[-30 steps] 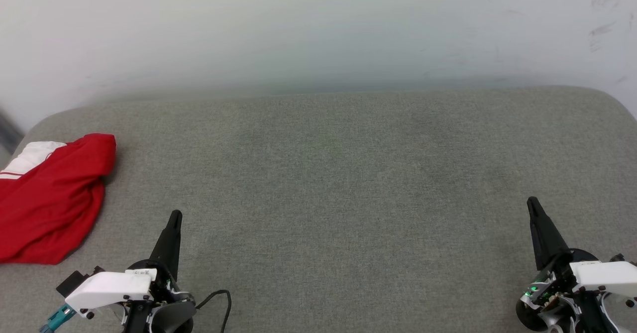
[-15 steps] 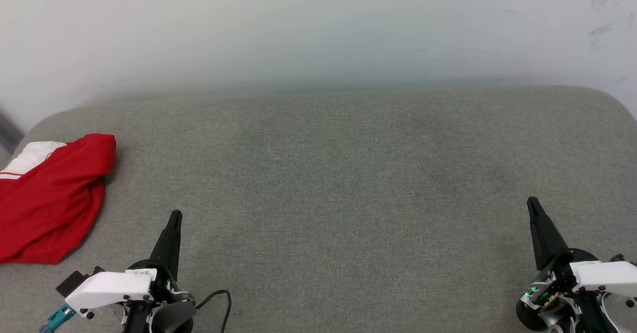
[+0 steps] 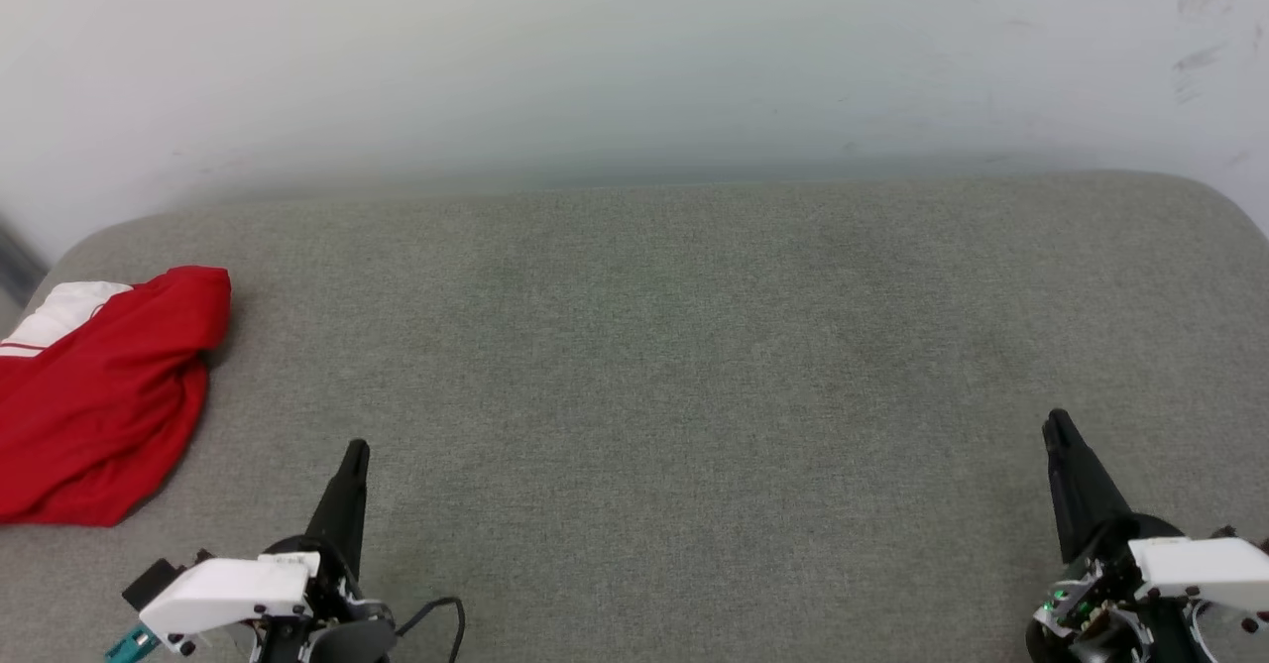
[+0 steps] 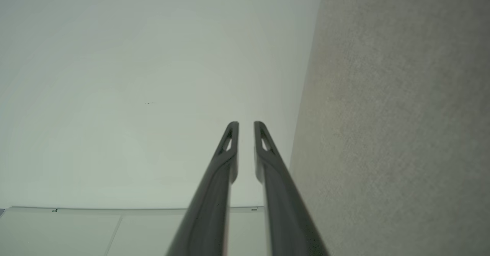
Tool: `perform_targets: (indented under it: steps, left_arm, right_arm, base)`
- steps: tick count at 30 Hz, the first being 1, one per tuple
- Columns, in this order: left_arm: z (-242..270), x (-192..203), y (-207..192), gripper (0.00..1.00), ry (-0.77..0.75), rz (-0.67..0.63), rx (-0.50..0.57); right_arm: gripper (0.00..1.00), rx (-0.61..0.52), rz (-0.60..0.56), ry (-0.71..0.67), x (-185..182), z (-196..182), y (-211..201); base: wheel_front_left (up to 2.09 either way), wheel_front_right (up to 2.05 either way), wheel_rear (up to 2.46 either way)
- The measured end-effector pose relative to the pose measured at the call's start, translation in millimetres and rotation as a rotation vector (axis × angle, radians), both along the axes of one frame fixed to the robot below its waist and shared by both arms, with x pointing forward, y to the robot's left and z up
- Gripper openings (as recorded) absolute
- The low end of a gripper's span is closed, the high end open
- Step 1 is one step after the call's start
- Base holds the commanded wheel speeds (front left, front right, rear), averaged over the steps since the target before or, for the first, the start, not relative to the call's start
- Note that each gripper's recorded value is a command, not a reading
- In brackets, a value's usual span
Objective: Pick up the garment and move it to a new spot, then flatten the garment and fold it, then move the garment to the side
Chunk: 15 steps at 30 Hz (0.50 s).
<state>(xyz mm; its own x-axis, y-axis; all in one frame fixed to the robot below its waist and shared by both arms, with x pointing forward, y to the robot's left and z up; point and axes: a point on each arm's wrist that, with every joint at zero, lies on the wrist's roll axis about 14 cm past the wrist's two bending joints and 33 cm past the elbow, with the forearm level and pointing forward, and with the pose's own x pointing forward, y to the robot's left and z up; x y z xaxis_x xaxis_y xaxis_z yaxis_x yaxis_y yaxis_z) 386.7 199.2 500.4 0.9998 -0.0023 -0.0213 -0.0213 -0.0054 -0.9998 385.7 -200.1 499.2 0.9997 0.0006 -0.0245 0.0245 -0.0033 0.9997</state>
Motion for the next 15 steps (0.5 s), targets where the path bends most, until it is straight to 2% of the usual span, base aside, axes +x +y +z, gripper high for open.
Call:
perform_targets:
  steps: [5, 15]
  left_arm:
    - [-27.9, -13.8, -1.0, 1.00, 0.083, 0.004, -0.007]
    - [-25.1, -14.8, 0.2, 1.00, 0.075, 0.032, 0.028]
  right_arm:
    - [1.00, 0.003, -0.009, 0.081, -14.0, -27.1, -1.3]
    - [1.00, -0.050, -0.032, 0.074, -16.5, -24.6, -1.9]
  base:
    - [0.00, 0.00, 0.00]
    - [0.00, 0.00, 0.00]
